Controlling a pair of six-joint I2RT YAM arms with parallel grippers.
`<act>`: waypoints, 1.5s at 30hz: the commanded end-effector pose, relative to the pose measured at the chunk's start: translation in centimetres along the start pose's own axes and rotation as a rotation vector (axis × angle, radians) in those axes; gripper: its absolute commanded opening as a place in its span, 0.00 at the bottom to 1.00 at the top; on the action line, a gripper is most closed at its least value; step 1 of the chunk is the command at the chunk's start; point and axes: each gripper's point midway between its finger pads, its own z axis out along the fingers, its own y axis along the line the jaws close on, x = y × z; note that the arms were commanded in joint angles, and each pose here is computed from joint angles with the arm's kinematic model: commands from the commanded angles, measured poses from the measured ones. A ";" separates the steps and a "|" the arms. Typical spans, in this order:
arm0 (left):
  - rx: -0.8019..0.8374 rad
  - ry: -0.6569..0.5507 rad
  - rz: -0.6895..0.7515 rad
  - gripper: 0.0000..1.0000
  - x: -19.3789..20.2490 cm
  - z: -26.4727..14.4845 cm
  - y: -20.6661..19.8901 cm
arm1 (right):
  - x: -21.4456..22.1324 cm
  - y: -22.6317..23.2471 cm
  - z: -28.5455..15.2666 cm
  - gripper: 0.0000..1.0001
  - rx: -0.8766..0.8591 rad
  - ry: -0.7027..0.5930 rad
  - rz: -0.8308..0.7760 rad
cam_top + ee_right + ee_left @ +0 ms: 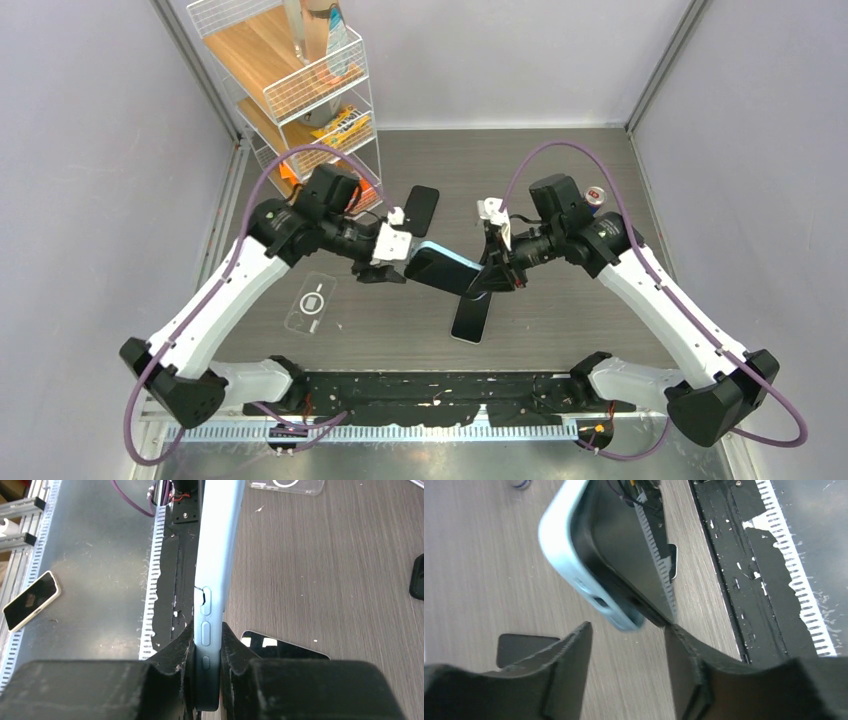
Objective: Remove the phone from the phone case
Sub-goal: Remove the phone case from the phone.
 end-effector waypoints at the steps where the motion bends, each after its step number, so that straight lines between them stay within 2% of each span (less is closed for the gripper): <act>1: -0.038 -0.100 0.041 0.65 -1.6 -1.6 -0.7 | -2.8 0.0 -1.2 0.05 -0.007 -0.111 -0.078; 3: -0.049 -0.117 0.023 0.72 -1.7 -2.4 -1.4 | -2.9 -0.2 -1.3 0.05 -0.018 -0.119 -0.062; 5: -0.063 -0.128 0.002 0.76 -1.8 -3.0 -1.9 | -3.0 -0.1 -1.4 0.05 -0.030 -0.126 -0.057; 9: -0.082 -0.185 -0.097 0.76 -3.2 -3.9 -2.6 | -3.2 0.2 -1.7 0.05 -0.053 -0.143 -0.052; 15: -0.026 -0.307 -0.298 0.76 -6.0 -4.1 -3.3 | -3.4 0.4 -1.7 0.05 -0.089 -0.160 -0.034; 24: 0.014 -0.347 -0.420 0.71 -6.3 -3.2 -2.7 | -3.5 0.7 -1.7 0.05 -0.095 -0.166 -0.035; 30: 0.031 -0.375 -0.446 0.69 -6.8 -3.1 -2.3 | -3.4 0.7 -1.7 0.05 -0.096 -0.171 -0.034; 34: 0.055 -0.393 -0.460 0.63 -7.2 -3.0 -2.2 | -3.3 0.4 -1.6 0.06 -0.083 -0.170 -0.028; 40: 0.037 -0.392 -0.489 0.62 -7.3 -2.2 -0.8 | -3.4 0.2 -1.5 0.05 -0.076 -0.177 -0.021; 45: 0.054 -0.374 -0.525 0.55 -7.5 -0.5 0.1 | -3.7 0.1 -1.5 0.05 -0.070 -0.190 -0.024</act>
